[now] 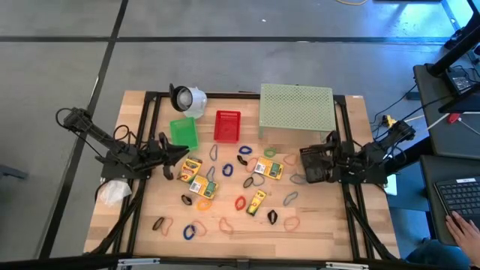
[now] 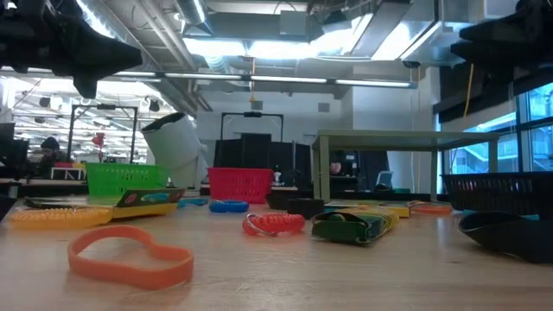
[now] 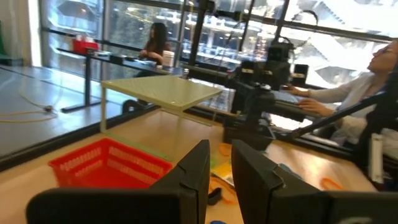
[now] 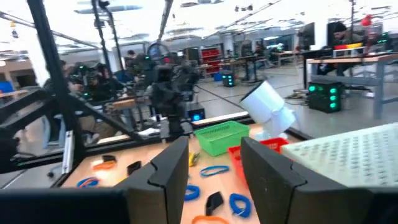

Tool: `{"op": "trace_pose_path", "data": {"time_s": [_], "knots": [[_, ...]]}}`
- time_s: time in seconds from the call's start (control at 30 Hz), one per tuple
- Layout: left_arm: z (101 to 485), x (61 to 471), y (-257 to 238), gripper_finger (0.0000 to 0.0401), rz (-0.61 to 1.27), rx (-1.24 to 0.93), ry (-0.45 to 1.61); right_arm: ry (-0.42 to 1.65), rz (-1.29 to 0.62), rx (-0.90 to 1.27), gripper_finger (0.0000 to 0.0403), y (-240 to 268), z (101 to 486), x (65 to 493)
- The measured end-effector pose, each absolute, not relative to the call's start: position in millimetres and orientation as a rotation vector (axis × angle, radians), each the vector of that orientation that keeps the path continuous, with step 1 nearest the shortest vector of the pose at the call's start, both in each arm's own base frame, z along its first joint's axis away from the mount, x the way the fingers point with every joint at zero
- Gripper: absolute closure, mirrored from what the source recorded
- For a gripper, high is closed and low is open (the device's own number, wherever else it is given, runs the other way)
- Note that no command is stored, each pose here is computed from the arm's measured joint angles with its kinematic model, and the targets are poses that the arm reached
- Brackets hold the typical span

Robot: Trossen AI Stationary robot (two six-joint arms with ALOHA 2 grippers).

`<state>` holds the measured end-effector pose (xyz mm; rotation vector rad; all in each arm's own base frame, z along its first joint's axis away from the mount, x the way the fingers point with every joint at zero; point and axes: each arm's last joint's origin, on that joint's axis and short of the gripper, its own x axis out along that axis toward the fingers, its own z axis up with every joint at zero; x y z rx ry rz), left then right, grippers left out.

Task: Pick & Place Office Desk Supplies
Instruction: Put the orange rubber band into the black basket

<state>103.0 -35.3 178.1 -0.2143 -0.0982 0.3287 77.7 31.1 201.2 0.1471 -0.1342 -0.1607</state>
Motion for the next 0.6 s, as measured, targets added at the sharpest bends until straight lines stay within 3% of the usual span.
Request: {"op": "trace_pose_path", "data": {"time_s": [0.4,0.6], "knots": [[178,103,-36,0.0333,0.322,-0.203,-0.096,0.021,-0.237,0.051,0.0252,35,250,85],[178,103,-36,0.0315,0.322,-0.195,-0.095,0.106,-0.209,0.038,0.0228,45,273,99]]}}
